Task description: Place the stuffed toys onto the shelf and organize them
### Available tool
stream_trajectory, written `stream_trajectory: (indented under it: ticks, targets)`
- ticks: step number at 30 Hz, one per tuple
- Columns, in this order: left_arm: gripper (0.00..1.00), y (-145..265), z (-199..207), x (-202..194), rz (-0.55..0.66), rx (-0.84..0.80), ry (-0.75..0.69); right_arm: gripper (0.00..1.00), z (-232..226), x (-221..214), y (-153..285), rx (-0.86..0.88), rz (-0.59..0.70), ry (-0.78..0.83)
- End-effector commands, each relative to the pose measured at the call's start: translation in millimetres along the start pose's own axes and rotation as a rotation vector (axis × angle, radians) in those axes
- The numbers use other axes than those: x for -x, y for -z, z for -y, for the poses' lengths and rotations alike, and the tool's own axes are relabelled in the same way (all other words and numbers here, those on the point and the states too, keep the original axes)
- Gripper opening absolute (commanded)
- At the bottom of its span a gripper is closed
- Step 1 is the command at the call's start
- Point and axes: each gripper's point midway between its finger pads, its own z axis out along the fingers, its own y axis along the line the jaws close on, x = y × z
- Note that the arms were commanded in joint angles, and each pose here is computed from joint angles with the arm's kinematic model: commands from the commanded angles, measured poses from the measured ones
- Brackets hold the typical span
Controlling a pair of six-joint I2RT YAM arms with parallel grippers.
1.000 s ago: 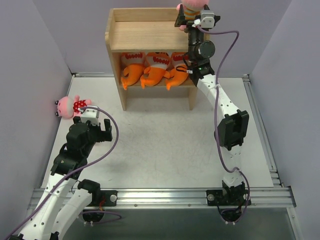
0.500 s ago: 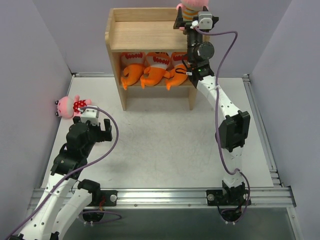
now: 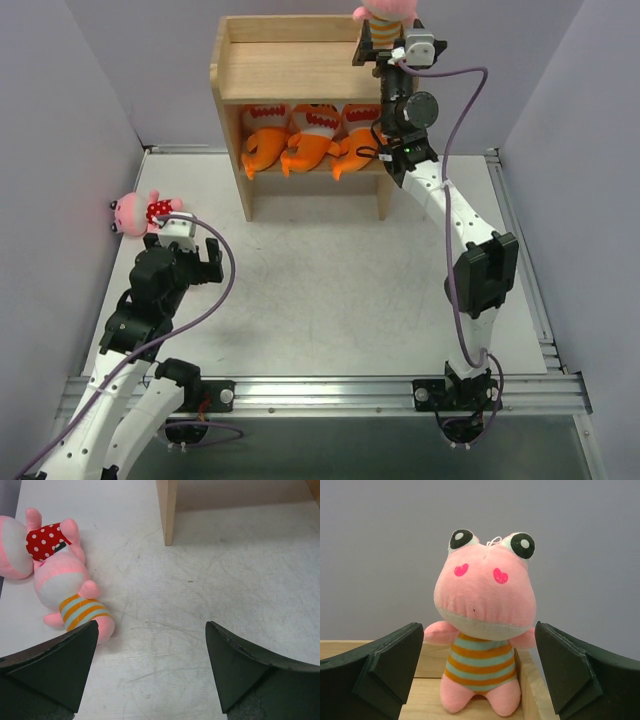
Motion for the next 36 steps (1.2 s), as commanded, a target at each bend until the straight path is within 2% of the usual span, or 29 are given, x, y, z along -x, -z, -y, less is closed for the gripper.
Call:
stream_trajectory:
  ticks: [1, 5, 10, 22, 26, 36]
  targets:
    - [0.97, 3, 1, 15, 0.057, -0.013, 0.005, 0.99, 20, 95, 6, -0.058, 0.170, -0.066]
    - [0.96, 6, 1, 18, 0.073, -0.014, 0.010, 0.99, 16, 89, 22, -0.051, 0.097, -0.075]
    - [0.97, 10, 0, 21, 0.091, -0.016, 0.015, 0.99, 13, 103, 51, -0.057, 0.048, -0.096]
    - [0.97, 12, -4, 23, 0.099, 0.004, 0.026, 1.00, 46, 124, 119, -0.101, -0.158, -0.195]
    - [0.97, 12, -6, 22, 0.096, 0.012, 0.028, 0.99, 53, 112, 143, -0.105, -0.270, -0.189]
    - [0.97, 6, -8, 18, 0.068, 0.031, 0.027, 0.99, 77, 107, 198, -0.137, -0.439, -0.208]
